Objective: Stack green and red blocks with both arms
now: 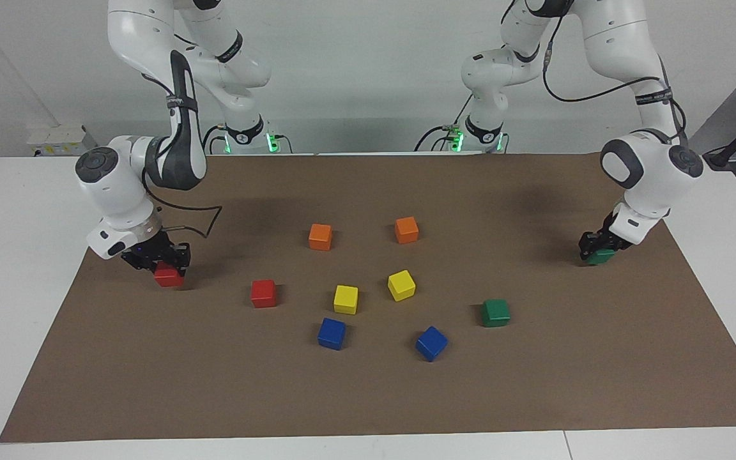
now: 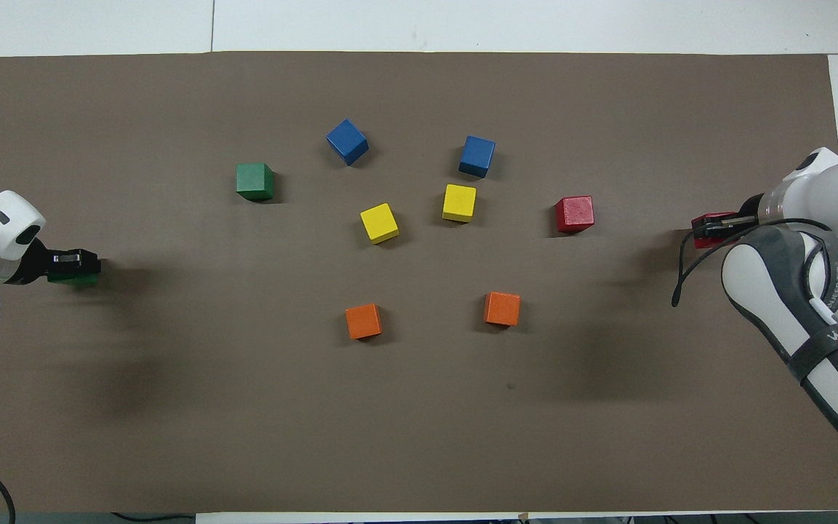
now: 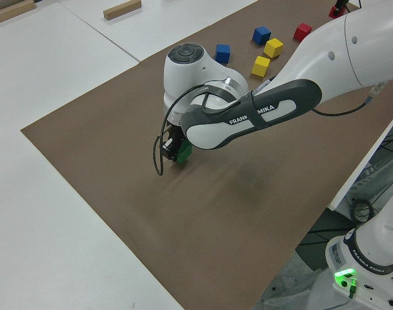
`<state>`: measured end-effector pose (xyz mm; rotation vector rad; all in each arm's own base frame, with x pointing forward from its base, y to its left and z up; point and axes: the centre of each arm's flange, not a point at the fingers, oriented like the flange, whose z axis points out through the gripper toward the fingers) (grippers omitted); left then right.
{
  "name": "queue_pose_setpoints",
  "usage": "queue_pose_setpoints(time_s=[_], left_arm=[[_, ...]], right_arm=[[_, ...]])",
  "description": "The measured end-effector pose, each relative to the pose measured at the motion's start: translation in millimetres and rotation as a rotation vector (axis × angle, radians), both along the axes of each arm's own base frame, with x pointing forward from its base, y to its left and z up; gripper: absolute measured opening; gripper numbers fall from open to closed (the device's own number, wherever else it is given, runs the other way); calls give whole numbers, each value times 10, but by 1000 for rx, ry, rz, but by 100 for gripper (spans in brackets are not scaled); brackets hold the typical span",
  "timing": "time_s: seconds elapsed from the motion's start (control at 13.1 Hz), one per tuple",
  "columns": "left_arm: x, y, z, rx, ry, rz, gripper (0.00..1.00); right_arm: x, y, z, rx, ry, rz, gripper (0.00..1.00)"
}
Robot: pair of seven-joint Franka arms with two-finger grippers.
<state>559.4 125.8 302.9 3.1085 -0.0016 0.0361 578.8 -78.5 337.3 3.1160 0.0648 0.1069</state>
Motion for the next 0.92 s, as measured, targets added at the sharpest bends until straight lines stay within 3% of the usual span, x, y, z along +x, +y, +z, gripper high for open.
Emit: queue_pose_setpoints(time_s=[0.46,0.61,0.69,0.77,0.92], left_arm=[[22,-23,-82,2,-4,-24,58],[25,-22,-76,3,-5,-54,81],[32,-22,-59,3,-5,-65,96],[61,-27,-1,2,-7,-74,100],[287,-137,366,5,-29,-123,100]], right_arm=[[17,4,-273,2,-5,2,55],[20,4,-314,2,-3,2,55],[20,4,-316,2,-2,2,55],[21,3,-314,2,-2,2,59],[11,3,-269,4,19,1,85]])
